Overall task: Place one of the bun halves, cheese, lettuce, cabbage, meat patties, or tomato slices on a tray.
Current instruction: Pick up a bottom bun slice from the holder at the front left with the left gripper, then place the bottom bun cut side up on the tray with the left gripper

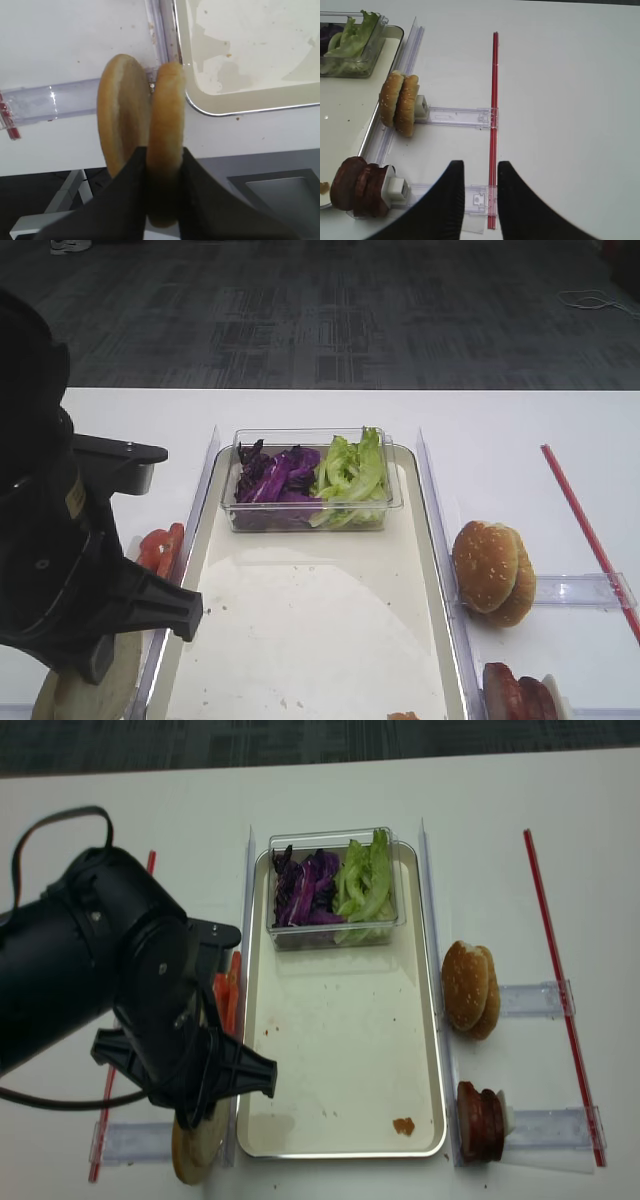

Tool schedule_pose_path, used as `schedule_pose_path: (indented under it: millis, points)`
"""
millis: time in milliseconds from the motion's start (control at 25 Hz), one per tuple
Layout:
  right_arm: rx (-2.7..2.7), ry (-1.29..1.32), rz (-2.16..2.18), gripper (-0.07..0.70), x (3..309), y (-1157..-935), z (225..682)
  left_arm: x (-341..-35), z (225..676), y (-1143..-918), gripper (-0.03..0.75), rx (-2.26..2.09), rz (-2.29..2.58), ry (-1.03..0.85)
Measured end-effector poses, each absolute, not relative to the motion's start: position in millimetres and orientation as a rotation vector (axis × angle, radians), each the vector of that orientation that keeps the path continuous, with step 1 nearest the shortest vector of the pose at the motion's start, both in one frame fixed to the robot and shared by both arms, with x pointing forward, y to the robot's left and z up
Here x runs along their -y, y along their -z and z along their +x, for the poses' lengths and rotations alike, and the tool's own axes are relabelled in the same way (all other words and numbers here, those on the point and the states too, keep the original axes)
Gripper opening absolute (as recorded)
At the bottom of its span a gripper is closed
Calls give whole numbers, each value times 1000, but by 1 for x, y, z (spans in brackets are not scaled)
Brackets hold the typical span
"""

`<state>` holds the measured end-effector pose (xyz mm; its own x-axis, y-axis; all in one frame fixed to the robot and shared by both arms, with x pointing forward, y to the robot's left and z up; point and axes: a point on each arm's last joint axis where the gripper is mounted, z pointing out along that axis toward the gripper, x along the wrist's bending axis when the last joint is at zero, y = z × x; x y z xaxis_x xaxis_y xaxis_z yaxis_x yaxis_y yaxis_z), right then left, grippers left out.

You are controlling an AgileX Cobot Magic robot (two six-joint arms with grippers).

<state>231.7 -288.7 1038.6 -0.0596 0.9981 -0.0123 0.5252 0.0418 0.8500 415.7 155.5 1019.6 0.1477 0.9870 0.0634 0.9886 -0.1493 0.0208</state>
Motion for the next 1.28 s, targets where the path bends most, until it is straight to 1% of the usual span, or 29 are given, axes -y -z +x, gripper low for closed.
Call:
schedule_pose_path:
  millis: [200, 360, 560, 720, 880, 1040, 1160, 1280]
  points:
    - [-1663, -913, 1556, 201, 289, -1039, 232, -149, 417, -1025, 107, 2084, -2376, 47]
    - [-1663, -913, 1556, 201, 289, -1039, 232, -142, 425, -1033, 107, 2141, -2448, 54]
    - [-1663, -913, 1556, 201, 289, -1039, 232, -141, 426, -1034, 107, 2137, -2483, 65]
    - [-1663, -913, 1556, 201, 289, -1039, 232, -136, 429, -1030, 107, 2162, -2496, 38]
    - [-1663, -913, 1556, 201, 289, -1039, 232, -127, 432, -1025, 107, 2157, -2542, -38]
    - [-1663, -913, 1556, 201, 289, -1039, 232, -122, 440, -1018, 107, 2169, -2576, -157]
    - [-1665, -911, 1552, 201, 289, -1039, 232, -123, 450, -1014, 107, 2195, -2602, -275]
    - [-1665, -911, 1552, 201, 289, -1039, 232, -124, 459, -1009, 107, 2200, -2637, -449]
